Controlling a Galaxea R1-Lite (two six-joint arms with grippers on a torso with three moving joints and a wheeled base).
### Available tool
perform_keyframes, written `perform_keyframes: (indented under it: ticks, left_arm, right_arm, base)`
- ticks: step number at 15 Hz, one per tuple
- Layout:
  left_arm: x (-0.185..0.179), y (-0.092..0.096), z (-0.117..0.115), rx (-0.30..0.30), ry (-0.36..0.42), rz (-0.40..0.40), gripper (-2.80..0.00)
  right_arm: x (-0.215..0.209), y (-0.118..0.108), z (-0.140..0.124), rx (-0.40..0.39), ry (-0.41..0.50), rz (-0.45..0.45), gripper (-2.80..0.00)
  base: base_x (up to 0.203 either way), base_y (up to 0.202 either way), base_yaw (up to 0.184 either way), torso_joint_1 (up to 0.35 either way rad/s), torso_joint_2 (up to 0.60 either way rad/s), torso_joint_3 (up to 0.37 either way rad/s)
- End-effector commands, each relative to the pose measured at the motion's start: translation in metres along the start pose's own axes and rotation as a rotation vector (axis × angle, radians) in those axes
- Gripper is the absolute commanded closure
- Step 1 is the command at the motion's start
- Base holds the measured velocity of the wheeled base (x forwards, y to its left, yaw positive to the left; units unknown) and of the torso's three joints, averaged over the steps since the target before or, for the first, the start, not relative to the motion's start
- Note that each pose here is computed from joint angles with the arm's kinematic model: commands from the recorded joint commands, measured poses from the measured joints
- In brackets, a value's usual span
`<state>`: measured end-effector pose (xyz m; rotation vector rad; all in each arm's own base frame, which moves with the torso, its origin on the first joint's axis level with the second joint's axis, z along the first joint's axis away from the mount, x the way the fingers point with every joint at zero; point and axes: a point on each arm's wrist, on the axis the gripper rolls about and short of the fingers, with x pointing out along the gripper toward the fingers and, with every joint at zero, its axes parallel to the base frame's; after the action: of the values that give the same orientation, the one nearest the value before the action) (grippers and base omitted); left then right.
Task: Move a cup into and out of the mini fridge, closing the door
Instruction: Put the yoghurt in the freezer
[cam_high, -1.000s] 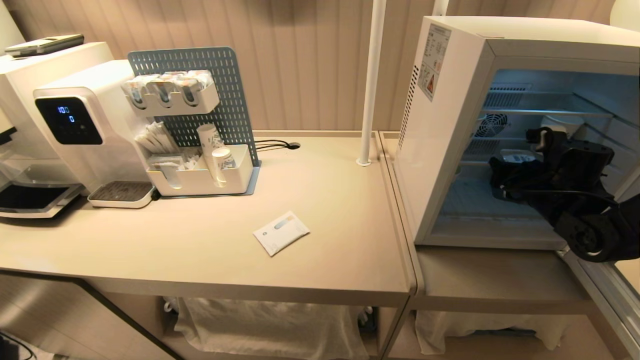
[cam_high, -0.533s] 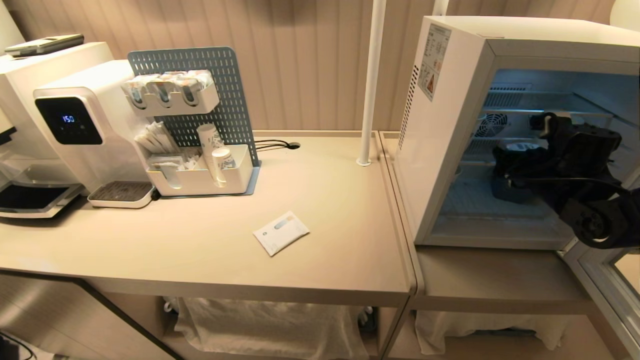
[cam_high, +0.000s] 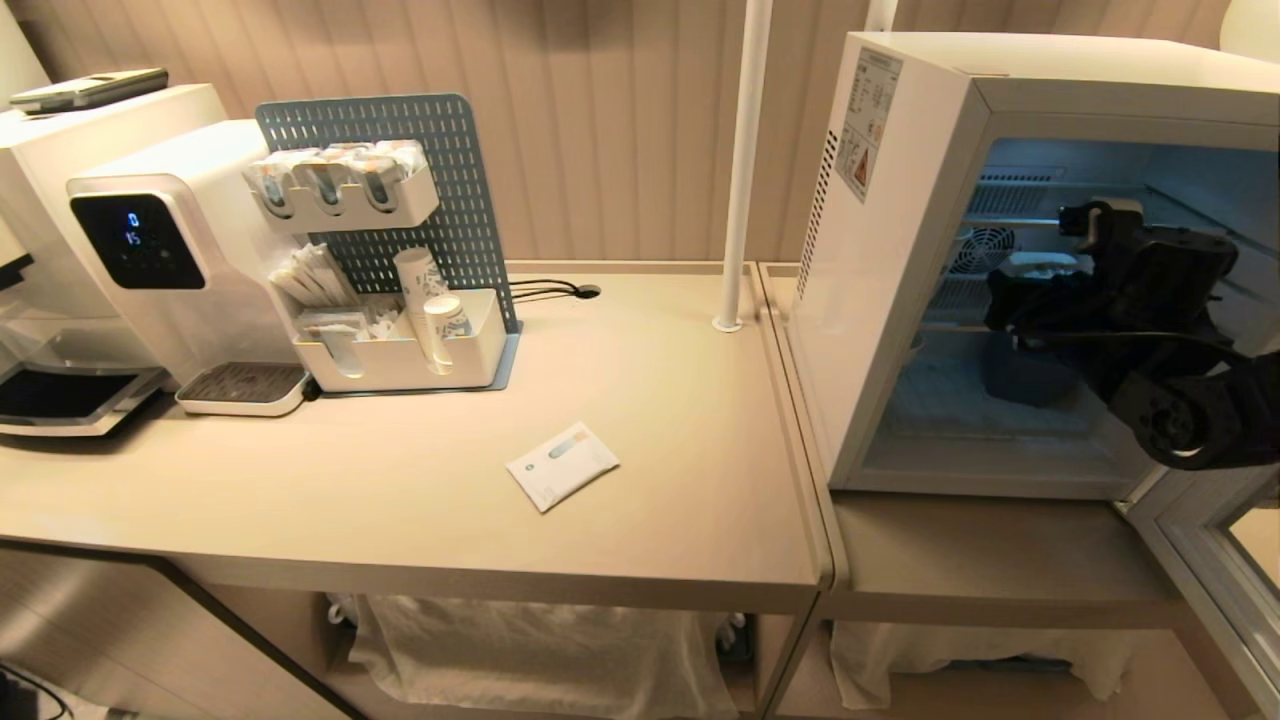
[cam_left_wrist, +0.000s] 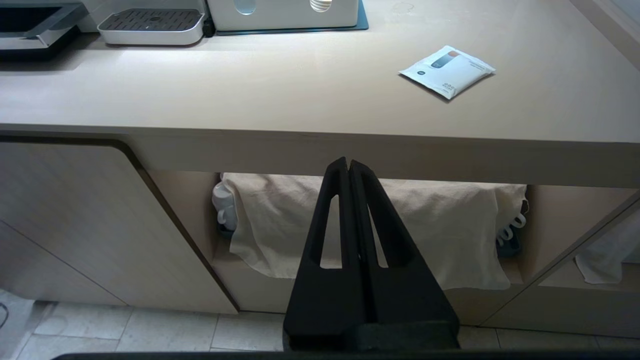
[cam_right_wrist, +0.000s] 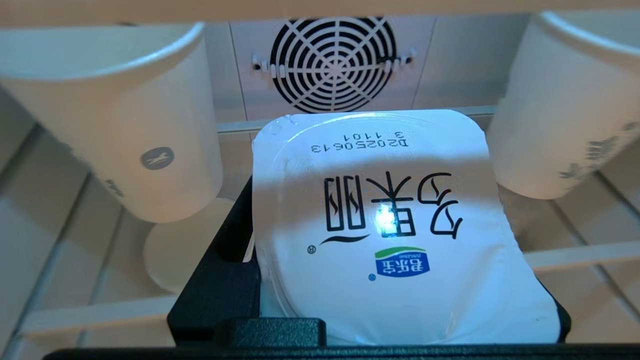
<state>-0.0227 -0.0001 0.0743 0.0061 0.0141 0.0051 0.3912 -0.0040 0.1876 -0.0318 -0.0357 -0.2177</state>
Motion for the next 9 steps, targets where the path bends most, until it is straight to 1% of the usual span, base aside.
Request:
perform_keyframes:
  ticks: [1,6,9]
  left_arm:
    - [0.000,0.000,0.000,0.000,0.001,0.001,0.00]
    - [0.000,0.000,0.000,-0.003,0.001,0.001,0.00]
    - [0.000,0.000,0.000,-0.003,0.001,0.001,0.00]
  right_arm:
    - [0.009,0.002,-0.004,0.000,-0.001,-0.001,0.00]
    - [0.026,0.005,0.005,0.000,0.000,-0.002,0.00]
    - [0.036,0.008,-0.002,-0.003,0.012,-0.002,0.00]
  base:
    - [0.000,0.000,0.000,0.000,0.00,0.000]
    - [0.000,0.000,0.000,0.000,0.00,0.000]
    - [0.000,0.000,0.000,0.000,0.00,0.000]
